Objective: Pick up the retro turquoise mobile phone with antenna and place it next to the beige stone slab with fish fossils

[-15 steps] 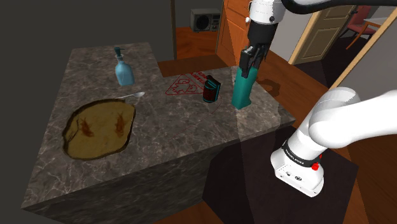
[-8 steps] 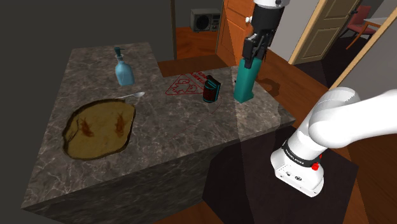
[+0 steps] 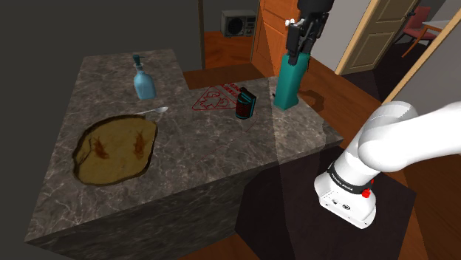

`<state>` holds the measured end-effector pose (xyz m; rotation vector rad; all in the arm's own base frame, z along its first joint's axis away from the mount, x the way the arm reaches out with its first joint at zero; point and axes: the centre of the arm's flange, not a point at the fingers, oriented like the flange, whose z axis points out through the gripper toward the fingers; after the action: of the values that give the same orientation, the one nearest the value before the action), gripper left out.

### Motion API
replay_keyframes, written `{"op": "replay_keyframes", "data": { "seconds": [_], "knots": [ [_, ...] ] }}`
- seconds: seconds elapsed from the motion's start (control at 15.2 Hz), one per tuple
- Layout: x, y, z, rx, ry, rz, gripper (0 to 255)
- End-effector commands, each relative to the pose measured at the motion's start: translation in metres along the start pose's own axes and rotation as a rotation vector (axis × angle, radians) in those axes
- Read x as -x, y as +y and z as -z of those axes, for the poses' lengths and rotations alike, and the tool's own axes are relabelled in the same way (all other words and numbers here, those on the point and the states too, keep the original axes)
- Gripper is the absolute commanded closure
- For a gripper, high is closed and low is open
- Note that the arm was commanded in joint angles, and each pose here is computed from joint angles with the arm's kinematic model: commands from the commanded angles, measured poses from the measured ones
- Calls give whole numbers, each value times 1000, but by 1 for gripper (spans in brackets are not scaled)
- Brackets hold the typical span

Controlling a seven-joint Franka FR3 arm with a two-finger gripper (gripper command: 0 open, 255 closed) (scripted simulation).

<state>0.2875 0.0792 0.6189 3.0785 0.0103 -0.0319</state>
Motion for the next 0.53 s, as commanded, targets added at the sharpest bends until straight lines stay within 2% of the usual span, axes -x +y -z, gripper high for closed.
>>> {"op": "replay_keyframes", "data": {
  "seconds": [0.0,0.46],
  "knots": [
    [0,1,10,0,0,0,255],
    [1,3,47,0,0,0,255]
  ]
}}
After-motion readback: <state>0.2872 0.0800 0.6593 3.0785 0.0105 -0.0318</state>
